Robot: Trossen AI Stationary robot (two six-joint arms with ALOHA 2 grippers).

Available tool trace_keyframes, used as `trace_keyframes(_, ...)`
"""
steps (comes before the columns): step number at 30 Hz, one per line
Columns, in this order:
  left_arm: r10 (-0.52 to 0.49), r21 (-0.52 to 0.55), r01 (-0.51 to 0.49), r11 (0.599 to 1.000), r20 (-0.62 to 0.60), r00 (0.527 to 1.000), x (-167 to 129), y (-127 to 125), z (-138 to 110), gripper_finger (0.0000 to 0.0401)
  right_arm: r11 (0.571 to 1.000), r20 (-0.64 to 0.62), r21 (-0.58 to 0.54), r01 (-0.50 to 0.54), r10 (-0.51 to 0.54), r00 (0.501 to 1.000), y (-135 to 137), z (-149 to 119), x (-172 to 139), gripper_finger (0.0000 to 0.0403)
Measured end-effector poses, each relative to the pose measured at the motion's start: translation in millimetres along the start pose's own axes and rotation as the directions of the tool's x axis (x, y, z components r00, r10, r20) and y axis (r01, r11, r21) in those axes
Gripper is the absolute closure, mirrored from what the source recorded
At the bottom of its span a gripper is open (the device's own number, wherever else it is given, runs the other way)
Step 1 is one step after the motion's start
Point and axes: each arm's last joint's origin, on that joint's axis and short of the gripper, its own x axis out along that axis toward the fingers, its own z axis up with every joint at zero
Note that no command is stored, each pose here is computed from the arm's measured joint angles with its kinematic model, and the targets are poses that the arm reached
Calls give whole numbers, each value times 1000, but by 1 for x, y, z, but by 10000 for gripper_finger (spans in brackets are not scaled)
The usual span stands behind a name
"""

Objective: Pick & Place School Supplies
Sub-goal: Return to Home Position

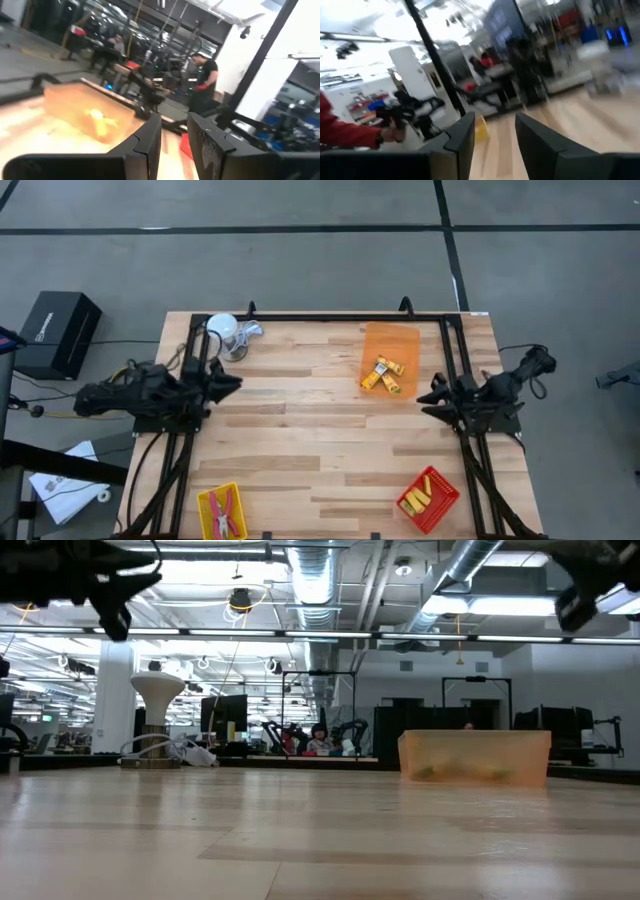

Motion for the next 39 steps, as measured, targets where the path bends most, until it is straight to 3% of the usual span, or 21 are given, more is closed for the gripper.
trace_keyframes(7, -13, -46, 8, 999, -90, 996, 4, 12, -37, 310, 992, -118, 124, 30, -15, 993, -12, -41, 3, 264)
trace_keyframes(12, -11, -33, 5, 999, -159, 987, 4, 13, -43, 310, 999, -166, 40, 17, -10, 986, -12, -45, 5, 259)
trace_keyframes(15, -9, -54, -1, 999, -185, 983, 5, 12, -46, 310, 998, -184, 57, 15, -5, 983, -12, -47, 6, 259)
trace_keyframes(23, -48, -66, 34, 997, -230, 972, 5, 11, -49, 310, 987, -327, 126, -98, 135, 936, -8, -57, 7, 256)
trace_keyframes(39, -31, -59, 16, 998, -260, 965, 7, 12, -52, 310, 975, -367, 146, -166, 209, 907, -6, -59, 6, 253)
